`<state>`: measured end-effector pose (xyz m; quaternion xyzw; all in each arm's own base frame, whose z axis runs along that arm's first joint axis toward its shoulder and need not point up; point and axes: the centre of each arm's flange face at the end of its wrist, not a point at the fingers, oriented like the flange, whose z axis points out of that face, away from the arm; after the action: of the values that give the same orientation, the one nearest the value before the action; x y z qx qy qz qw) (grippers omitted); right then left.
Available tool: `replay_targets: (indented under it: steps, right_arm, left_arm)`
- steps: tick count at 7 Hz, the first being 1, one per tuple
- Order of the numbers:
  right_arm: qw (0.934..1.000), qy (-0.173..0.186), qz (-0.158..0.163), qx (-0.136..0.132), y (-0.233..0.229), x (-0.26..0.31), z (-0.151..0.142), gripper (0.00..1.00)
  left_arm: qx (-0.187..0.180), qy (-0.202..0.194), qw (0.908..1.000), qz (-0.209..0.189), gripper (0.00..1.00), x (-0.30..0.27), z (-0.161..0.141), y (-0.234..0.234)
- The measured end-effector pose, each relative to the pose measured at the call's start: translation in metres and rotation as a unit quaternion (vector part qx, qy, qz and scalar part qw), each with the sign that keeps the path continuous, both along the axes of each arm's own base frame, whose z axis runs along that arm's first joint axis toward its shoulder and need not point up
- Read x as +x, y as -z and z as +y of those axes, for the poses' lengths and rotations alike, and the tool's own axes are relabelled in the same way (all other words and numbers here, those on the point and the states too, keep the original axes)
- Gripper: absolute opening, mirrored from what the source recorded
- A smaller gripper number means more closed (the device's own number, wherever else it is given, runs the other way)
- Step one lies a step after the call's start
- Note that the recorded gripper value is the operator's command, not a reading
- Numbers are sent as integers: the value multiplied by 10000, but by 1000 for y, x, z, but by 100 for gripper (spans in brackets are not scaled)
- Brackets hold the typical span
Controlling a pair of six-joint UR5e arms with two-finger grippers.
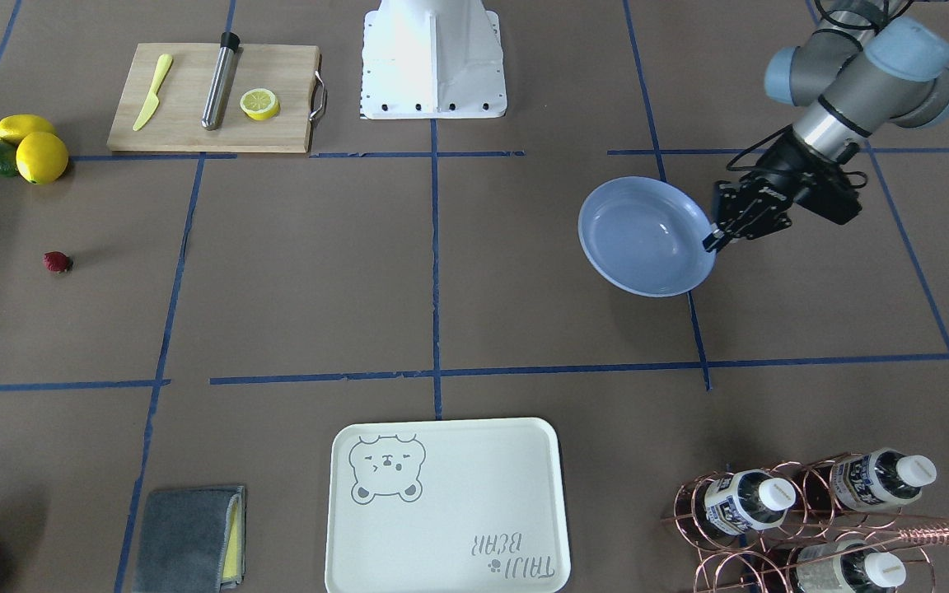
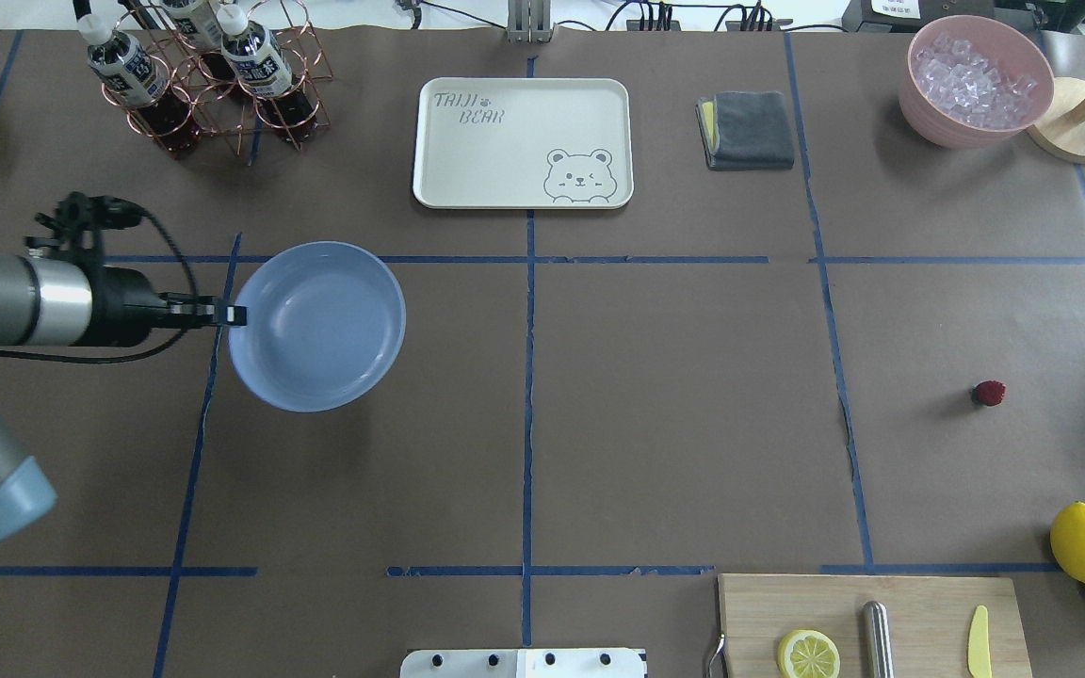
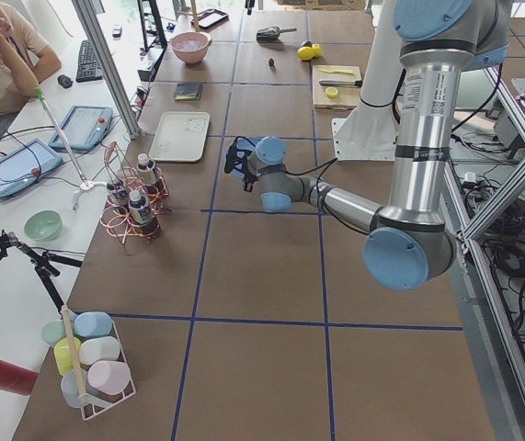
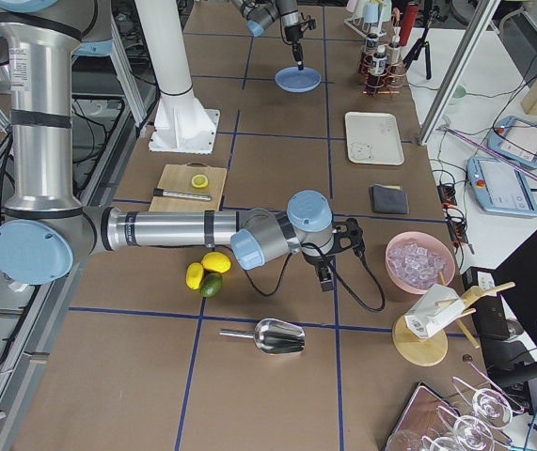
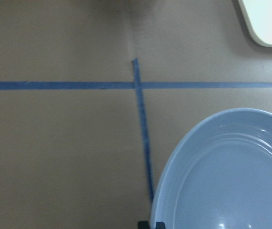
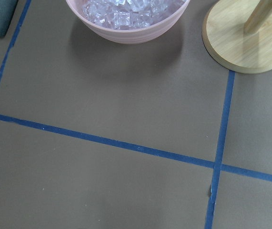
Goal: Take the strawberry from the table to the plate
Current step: 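Push the light blue plate with the left gripper toward the table center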
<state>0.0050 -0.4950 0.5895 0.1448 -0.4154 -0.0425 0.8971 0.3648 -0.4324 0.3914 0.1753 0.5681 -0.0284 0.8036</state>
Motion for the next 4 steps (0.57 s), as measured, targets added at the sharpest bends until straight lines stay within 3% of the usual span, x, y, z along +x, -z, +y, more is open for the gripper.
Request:
replay_targets:
  steps: [2,4]
  right_arm:
    - [10000,-17,-8,-27,-1,0,0,100]
    - [10000,-20,-9,-36,-1,0,0,100]
  left_arm:
    - [-143,20,9998,-144,0,123,18,74]
    - [-113,-39,9995,-283,0,186,46,91]
